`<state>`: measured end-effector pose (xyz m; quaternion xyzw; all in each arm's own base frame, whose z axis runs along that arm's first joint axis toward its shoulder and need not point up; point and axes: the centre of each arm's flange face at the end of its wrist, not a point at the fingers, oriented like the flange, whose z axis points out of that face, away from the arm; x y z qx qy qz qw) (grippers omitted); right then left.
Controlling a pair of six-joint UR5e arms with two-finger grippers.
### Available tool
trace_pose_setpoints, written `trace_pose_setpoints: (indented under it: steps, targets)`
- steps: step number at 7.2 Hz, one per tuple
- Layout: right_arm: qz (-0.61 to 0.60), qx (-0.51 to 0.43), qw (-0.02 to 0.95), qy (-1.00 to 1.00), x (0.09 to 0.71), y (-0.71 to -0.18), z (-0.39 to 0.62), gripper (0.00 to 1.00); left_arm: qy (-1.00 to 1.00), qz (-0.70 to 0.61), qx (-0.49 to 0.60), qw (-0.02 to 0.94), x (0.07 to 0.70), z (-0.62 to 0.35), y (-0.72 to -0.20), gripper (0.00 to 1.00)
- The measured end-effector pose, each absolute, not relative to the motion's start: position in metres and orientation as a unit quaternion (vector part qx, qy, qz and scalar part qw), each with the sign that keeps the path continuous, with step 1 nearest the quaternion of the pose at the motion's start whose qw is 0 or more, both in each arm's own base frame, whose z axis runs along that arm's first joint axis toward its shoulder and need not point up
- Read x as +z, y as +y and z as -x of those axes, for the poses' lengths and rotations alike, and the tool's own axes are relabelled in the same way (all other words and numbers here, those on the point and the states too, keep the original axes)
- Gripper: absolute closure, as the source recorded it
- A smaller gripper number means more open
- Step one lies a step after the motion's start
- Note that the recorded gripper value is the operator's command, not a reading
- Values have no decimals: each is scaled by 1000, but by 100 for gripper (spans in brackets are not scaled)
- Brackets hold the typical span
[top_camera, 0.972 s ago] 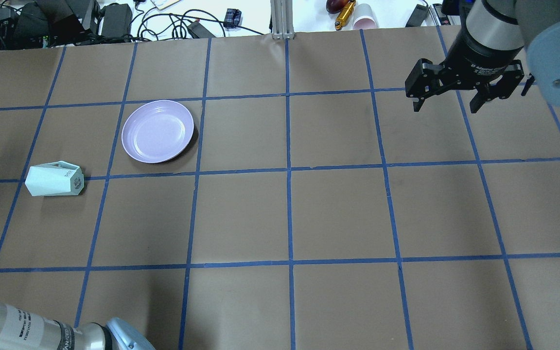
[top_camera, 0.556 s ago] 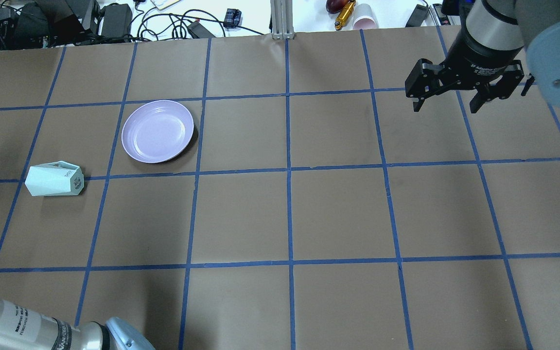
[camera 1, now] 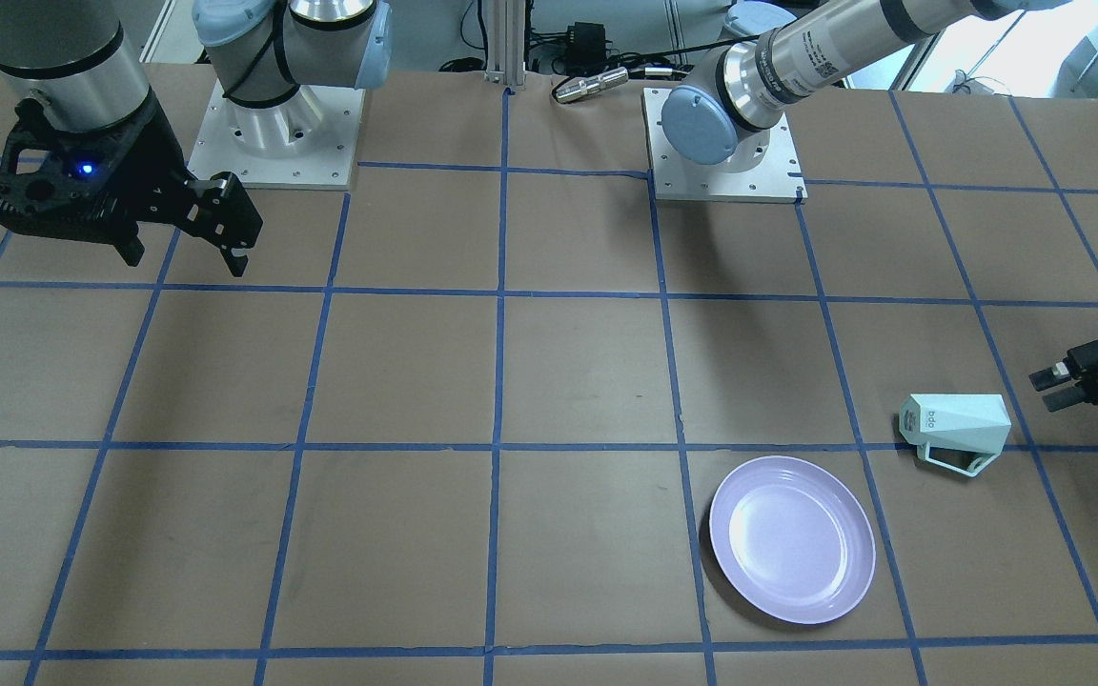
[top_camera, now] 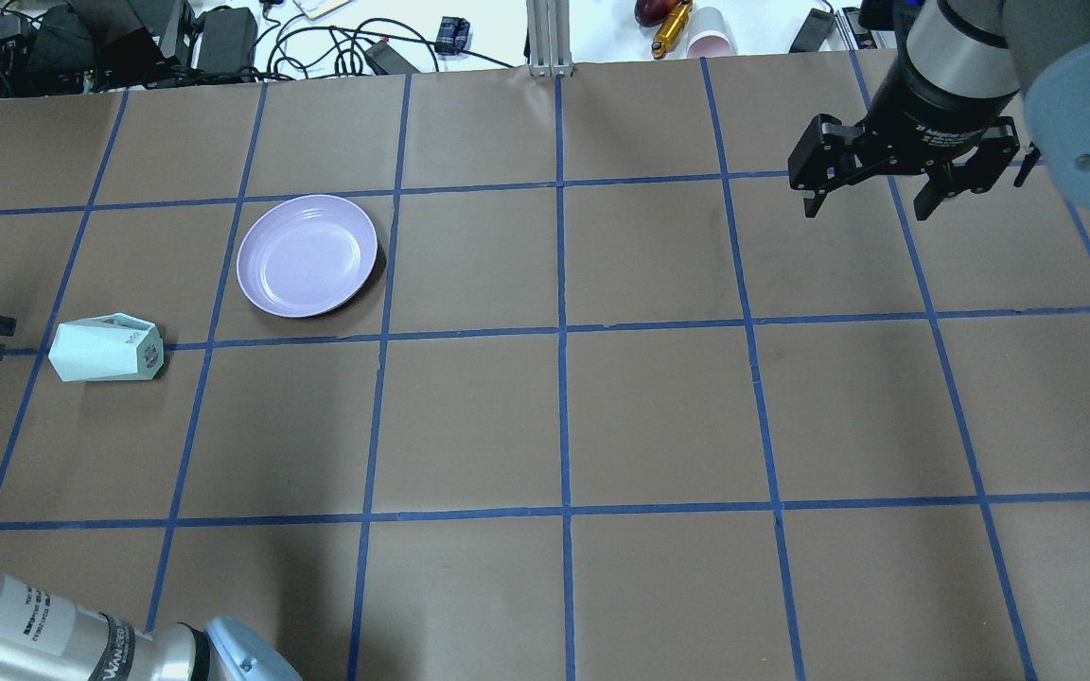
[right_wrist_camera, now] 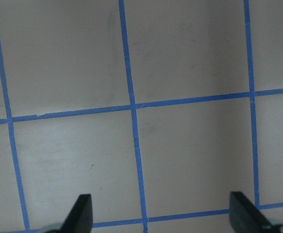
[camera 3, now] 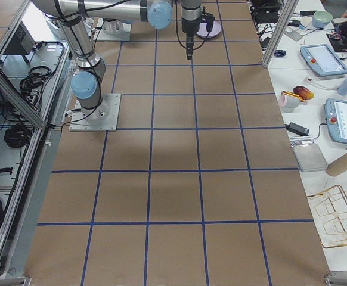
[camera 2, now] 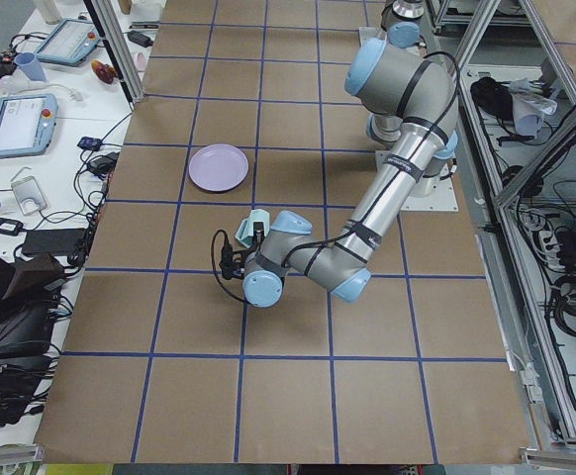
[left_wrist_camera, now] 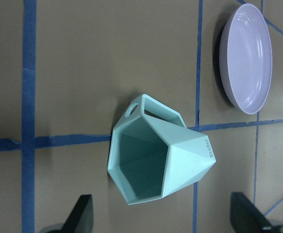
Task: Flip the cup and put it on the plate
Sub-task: 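Lower the left gripper into the mug's opening and close on its rim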
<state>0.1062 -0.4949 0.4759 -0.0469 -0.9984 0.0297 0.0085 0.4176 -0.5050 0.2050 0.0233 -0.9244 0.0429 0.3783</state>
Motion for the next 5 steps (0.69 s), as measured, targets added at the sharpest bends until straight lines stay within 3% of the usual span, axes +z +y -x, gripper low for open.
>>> trace_pose_setpoints:
  steps: [5]
  targets:
    - [47,30,9,-998,476,-495,-106,0,-901,10,35,432,178,-433,-507,0]
